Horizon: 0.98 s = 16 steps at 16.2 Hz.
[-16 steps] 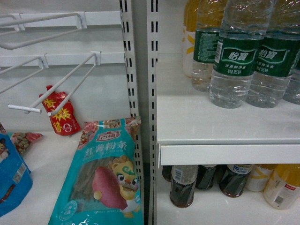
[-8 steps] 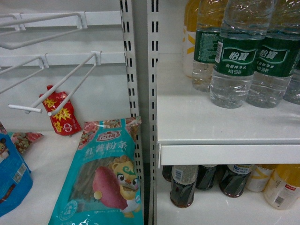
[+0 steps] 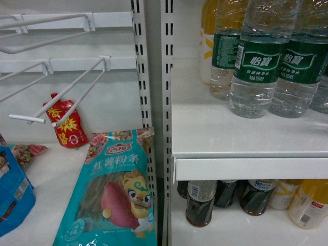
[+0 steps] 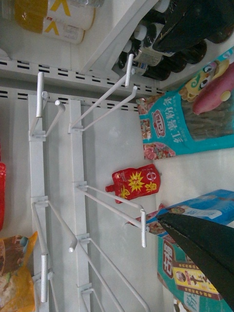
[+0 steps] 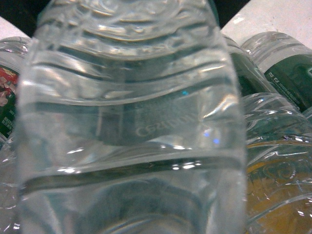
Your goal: Move water from second to third shelf
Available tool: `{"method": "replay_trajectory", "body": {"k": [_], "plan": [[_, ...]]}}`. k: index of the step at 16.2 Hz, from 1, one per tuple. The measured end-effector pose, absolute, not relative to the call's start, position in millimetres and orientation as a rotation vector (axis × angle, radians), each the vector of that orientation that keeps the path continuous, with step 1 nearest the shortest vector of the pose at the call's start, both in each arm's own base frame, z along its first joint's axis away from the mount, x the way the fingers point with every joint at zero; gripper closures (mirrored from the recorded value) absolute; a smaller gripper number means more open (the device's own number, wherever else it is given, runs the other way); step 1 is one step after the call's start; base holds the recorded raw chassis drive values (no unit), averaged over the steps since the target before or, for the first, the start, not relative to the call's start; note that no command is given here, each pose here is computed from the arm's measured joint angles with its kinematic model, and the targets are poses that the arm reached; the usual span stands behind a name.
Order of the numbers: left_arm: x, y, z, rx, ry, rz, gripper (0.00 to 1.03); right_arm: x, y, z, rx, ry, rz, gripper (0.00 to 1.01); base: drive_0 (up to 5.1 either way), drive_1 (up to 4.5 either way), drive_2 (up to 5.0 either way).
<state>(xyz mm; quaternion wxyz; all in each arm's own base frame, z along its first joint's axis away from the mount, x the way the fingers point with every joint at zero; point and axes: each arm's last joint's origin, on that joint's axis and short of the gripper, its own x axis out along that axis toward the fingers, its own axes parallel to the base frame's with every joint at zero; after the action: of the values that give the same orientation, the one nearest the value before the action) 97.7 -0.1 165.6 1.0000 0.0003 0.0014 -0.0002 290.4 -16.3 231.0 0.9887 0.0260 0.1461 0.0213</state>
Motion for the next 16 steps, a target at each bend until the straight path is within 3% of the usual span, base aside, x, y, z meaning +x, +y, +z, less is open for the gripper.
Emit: {"method": "replay_trajectory", "body": {"k": [2,5,11,15,16], "plan": [[98,0,166,0.001,0.003,0.0,0.05,288,-19,237,0.054,0.268,0.05,0.22,0.0,0.0,0.0],[98,0,166,0.001,0.003,0.0,0.05,284,-21,243,0.06,0.252,0.061,0.01,0.0,0.0,0.0],[98,0,166,0.001,0.003,0.0,0.05,255,-21,258,0.082,0.234,0.104,0.03,0.0,0.0,0.0],[98,0,166,0.001,0.003,0.0,0.05,215,-18,280,0.074,0.157,0.142,0.03,0.0,0.0,0.0],[98,0,166,0.001,0.003,0.0,0.05,204,-17,284,0.04,0.052,0.095,0.09,0.0,0.0,0.0]]}}
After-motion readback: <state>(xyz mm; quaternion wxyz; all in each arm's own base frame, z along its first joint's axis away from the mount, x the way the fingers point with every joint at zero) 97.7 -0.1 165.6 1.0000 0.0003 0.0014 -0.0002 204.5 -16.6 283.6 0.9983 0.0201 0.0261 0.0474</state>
